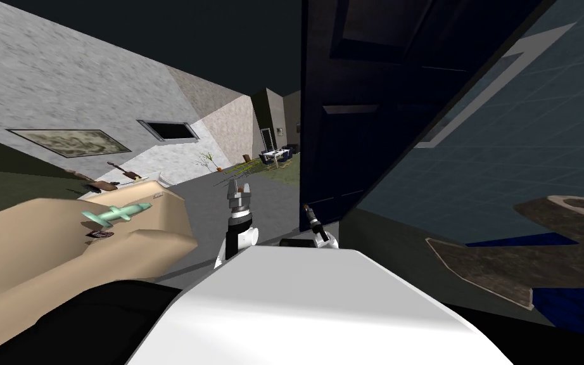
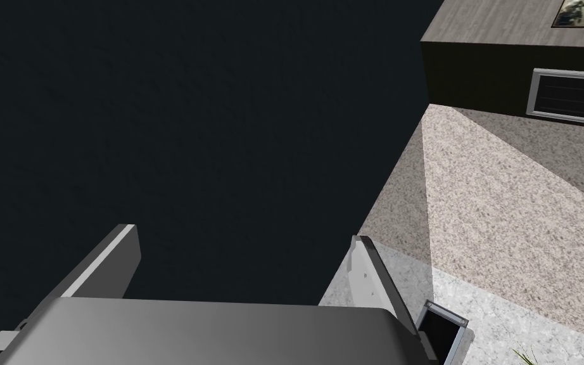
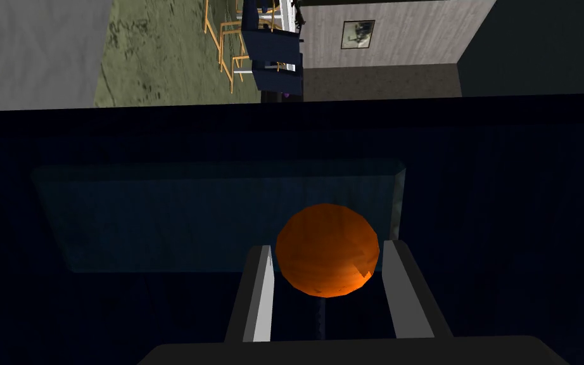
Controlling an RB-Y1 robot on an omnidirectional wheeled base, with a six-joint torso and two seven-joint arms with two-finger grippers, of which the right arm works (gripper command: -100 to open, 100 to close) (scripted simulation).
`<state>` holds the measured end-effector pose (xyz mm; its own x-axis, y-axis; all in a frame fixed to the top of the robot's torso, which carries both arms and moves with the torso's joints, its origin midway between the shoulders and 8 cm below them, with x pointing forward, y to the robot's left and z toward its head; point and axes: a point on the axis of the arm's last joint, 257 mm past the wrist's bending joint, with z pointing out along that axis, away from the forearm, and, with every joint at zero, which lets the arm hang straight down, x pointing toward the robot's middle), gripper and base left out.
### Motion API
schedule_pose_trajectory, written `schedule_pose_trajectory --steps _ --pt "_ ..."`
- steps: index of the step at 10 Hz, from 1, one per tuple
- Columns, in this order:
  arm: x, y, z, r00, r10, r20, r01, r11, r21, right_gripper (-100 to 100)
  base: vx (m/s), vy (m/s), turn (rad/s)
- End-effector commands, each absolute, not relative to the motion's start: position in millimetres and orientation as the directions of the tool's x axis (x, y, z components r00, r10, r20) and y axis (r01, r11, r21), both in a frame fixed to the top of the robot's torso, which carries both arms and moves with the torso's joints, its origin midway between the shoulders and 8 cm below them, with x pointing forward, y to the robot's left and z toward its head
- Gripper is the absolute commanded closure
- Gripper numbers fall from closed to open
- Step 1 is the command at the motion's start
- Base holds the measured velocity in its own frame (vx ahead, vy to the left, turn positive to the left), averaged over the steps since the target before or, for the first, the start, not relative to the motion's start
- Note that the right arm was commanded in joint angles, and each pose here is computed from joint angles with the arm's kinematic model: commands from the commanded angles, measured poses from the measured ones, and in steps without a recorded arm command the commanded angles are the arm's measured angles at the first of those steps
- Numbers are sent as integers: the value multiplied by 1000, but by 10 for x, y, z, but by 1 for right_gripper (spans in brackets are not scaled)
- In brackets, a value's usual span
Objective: Push the door open
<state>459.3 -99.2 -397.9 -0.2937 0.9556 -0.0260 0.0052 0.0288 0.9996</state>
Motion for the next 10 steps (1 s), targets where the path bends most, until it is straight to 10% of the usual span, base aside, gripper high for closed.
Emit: schedule_pose_trajectory --steps 1,10 --pt "4658 -1130 -3943 -262 965 -27 -3 27 1000 100 168 147 -58" --pt "4769 -1587 -3931 -143 990 -18 1 19 1000 100 158 123 -64"
